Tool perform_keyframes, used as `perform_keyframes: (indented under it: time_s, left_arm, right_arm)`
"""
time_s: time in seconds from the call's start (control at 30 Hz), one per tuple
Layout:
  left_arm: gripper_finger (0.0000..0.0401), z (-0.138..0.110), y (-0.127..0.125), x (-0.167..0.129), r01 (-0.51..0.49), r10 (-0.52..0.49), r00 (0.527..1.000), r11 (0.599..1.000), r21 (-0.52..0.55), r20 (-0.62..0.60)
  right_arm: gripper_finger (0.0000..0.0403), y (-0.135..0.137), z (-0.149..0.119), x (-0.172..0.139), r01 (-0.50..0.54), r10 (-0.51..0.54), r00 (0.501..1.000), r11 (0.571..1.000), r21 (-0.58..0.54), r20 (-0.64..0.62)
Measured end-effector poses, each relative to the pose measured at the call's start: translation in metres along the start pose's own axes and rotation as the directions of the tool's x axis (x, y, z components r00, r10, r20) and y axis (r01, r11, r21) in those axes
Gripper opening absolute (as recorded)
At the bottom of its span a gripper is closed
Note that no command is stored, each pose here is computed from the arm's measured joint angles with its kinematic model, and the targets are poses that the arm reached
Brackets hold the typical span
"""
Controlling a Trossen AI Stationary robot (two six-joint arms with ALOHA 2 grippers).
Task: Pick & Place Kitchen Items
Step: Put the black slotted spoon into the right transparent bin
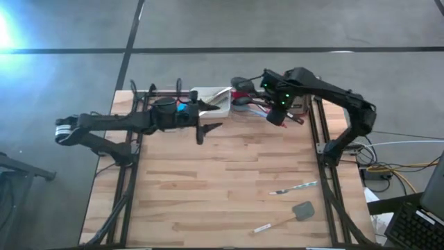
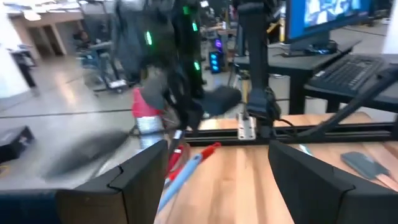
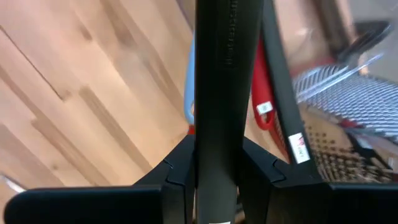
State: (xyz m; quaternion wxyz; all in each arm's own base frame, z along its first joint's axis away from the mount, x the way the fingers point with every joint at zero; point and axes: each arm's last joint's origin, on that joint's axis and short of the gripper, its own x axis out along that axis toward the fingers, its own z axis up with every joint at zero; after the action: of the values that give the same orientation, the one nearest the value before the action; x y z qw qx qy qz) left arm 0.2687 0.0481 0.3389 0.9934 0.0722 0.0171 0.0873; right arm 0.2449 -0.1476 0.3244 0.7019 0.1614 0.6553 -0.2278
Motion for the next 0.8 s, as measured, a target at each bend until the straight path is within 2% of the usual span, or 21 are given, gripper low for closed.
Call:
perform_keyframes:
  time_s: [0.13,0.37,0.67,0.8]
  left_arm:
    - [0.0282,0.002,0.001,-0.011,-0.026,0.026,1.000,1.000,0.002,0.010]
    - [0.0282,0.002,0.001,-0.018,-0.028,0.029,0.999,1.000,-0.011,0.018]
    - [0.0281,-0.004,0.000,-0.018,-0.026,0.026,1.000,1.000,-0.015,0.000]
    - [0.0281,-0.004,0.000,-0.018,-0.027,0.027,1.000,1.000,-0.015,0.002]
  right_arm:
    - [0.0074,-0.002,0.012,0.025,0.004,-0.006,0.993,1.000,-0.019,-0.119]
    - [0.0074,-0.006,0.027,0.055,-0.005,-0.009,0.975,0.998,-0.065,-0.223]
    - [0.0074,-0.024,0.029,0.074,0.017,-0.026,0.936,0.999,-0.030,-0.351]
    - [0.0074,-0.029,0.029,0.077,0.020,-0.023,0.930,1.000,-0.011,-0.366]
